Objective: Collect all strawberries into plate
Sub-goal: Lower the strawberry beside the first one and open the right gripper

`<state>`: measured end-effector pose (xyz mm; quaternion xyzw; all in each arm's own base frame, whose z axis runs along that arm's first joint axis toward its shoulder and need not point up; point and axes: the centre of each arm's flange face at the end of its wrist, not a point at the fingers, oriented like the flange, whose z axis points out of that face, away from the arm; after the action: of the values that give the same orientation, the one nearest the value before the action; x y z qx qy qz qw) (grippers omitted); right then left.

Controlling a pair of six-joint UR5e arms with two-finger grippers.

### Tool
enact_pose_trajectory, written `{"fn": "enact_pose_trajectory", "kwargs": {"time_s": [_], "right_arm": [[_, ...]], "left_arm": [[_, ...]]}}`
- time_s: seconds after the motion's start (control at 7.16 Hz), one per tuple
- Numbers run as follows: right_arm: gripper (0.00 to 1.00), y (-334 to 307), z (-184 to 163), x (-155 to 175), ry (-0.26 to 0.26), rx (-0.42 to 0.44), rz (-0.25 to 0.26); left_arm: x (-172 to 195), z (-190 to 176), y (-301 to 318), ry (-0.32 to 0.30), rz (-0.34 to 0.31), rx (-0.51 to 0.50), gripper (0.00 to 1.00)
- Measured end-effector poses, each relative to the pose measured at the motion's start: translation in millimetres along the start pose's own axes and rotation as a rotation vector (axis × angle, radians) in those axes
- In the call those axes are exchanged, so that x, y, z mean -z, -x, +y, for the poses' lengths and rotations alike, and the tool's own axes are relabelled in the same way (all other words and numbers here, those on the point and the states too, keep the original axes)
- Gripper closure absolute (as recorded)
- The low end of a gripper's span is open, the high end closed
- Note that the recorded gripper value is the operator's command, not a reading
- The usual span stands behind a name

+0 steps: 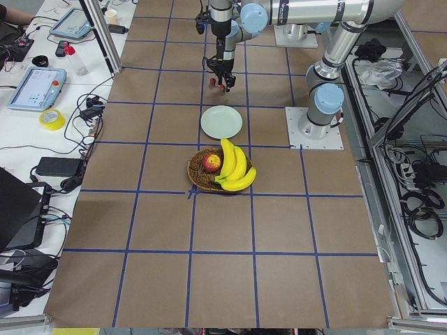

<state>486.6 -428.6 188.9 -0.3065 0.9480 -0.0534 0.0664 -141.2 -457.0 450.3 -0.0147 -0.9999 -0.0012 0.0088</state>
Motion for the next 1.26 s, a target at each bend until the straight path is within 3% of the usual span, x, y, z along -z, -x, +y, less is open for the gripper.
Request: {"fn": "enact_pose_trajectory", "kwargs": {"time_s": [0.56,0.7,0.98,1.26], "right_arm": [[0.09,4.1,-1.6,9.3,-0.007,0.006,-0.034],[0.06,2.7,0.2,22.1,-0.007,0.019,-0.015],[0.04,-15.6,1.3,53.7,-0.018,0.035,0.086],[0.05,-72.3,1.9,82.8,0.006,0.043,0.169]], "left_arm": [[-0.2,0.0,-0.2,0.0,0.0,-0.001,0.0],[-0.3,-0.1,-0.2,0.001,0.0,-0.001,0.0],[-0.3,-0.1,0.1,0.001,-0.001,0.001,0.0],[-0.6,-0.2,-0.4,0.001,0.0,0.001,0.0]]}}
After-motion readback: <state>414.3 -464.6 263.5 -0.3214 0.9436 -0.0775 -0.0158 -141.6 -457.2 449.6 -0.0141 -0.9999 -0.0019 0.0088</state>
